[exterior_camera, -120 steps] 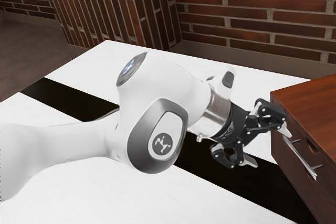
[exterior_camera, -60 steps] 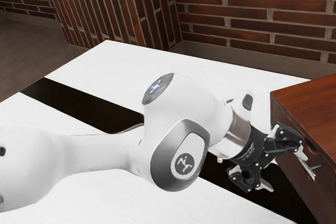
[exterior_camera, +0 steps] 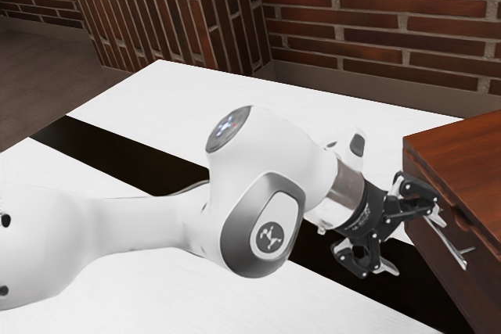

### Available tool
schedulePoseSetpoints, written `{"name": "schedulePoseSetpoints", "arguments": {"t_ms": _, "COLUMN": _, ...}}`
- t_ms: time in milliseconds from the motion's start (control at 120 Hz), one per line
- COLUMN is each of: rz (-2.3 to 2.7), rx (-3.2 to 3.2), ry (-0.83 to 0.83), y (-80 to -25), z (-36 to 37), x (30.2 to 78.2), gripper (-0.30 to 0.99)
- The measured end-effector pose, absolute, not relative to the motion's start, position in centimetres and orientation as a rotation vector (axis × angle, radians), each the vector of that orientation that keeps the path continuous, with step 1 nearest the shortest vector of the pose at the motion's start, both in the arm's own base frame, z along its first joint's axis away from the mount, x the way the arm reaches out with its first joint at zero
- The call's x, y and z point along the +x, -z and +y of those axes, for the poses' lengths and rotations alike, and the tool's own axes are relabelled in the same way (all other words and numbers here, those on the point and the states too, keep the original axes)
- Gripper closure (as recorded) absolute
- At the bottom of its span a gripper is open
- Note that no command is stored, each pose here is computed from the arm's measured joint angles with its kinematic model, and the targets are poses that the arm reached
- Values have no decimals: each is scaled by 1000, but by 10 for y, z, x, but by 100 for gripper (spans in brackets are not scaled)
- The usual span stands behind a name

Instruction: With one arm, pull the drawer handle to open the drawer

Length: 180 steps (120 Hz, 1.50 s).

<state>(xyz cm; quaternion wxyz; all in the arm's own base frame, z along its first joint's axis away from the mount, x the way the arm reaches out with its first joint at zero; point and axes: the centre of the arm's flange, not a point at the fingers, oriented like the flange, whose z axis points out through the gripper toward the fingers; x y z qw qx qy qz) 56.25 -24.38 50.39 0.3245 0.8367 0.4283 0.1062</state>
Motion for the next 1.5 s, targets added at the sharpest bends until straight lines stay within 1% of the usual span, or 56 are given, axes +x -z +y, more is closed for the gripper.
{"name": "schedulePoseSetpoints", "arguments": {"t_ms": 300, "rz": 1153, "rx": 2211, "ry": -292, "y": -502, "z": -233, "x": 543, "gripper": 0}}
{"name": "schedulePoseSetpoints", "arguments": {"t_ms": 650, "rz": 1177, "rx": 2240, "ry": -321, "y": -504, "z": -222, "x": 504, "gripper": 0}}
{"name": "schedulePoseSetpoints", "arguments": {"t_ms": 833, "rz": 1216, "rx": 2236, "ry": -345, "y": -507, "z": -201, "x": 496, "gripper": 0}}
{"name": "schedulePoseSetpoints", "arguments": {"t_ms": 1067, "rz": 1235, "rx": 2245, "ry": -357, "y": -507, "z": -192, "x": 478, "gripper": 0}}
{"name": "schedulePoseSetpoints", "arguments": {"t_ms": 1325, "rz": 1254, "rx": 2250, "ry": -401, "y": -515, "z": -175, "x": 449, "gripper": 0}}
{"name": "schedulePoseSetpoints", "arguments": {"t_ms": 1500, "rz": 1275, "rx": 2260, "ry": -400, "y": -511, "z": -166, "x": 435, "gripper": 0}}
